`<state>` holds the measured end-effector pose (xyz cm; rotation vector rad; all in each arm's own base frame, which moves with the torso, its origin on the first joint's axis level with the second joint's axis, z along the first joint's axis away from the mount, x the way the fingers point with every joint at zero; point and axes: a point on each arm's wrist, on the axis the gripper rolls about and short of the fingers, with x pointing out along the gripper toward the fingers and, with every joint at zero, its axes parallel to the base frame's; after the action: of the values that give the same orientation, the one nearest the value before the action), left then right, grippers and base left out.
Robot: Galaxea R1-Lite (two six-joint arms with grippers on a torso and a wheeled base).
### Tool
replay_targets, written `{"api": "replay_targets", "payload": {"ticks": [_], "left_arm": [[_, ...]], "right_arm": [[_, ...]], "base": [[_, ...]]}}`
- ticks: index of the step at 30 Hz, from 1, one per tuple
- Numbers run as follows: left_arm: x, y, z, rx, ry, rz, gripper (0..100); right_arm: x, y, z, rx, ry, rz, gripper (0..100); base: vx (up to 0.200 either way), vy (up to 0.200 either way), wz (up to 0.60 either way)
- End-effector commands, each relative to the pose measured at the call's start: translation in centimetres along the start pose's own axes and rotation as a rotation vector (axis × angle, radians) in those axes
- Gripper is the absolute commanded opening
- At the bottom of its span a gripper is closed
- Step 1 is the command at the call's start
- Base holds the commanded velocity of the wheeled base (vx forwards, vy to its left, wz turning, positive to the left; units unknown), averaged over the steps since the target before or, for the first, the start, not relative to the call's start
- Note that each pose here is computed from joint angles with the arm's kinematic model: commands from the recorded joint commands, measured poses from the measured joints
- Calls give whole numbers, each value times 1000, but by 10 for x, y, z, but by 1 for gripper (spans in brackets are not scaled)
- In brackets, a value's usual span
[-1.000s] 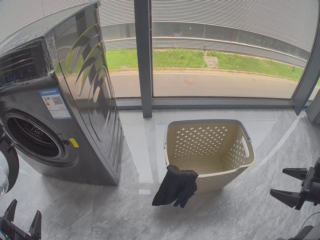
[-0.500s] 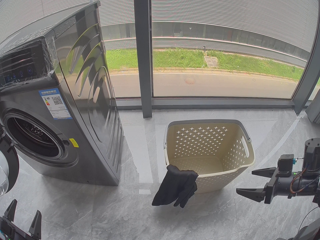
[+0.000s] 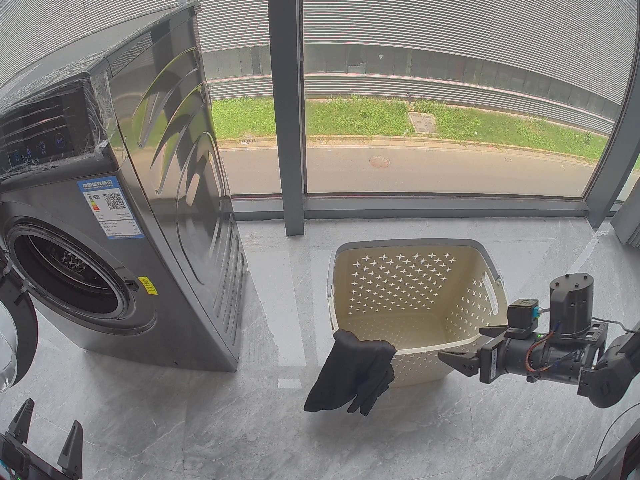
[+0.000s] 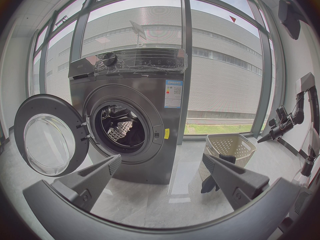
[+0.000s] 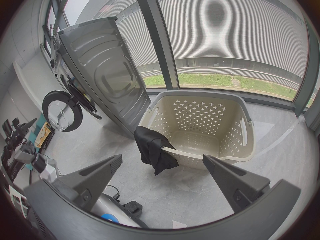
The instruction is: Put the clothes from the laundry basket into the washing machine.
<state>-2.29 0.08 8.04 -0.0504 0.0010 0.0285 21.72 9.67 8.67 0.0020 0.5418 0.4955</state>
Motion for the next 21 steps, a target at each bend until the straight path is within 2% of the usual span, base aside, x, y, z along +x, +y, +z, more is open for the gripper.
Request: {"api": "replay_targets", "payload": {"ticks": [1, 5, 15, 21], "left_arm": [[0, 0, -5, 0, 0, 1, 100], [0, 0, -4, 0, -2, 2, 100], [0, 0, -4, 0, -2, 2, 100], [0, 0, -5, 1, 0, 2, 100]], "right_arm": [[24, 4, -8, -3, 59, 0, 100], [39, 6, -11, -11, 83, -32, 100], [73, 18, -20, -20, 134, -3, 100], [101, 21, -31, -31, 100, 17, 100]], "base": [[0, 0, 0], [0, 0, 0], [0, 0, 0], [0, 0, 0]]}}
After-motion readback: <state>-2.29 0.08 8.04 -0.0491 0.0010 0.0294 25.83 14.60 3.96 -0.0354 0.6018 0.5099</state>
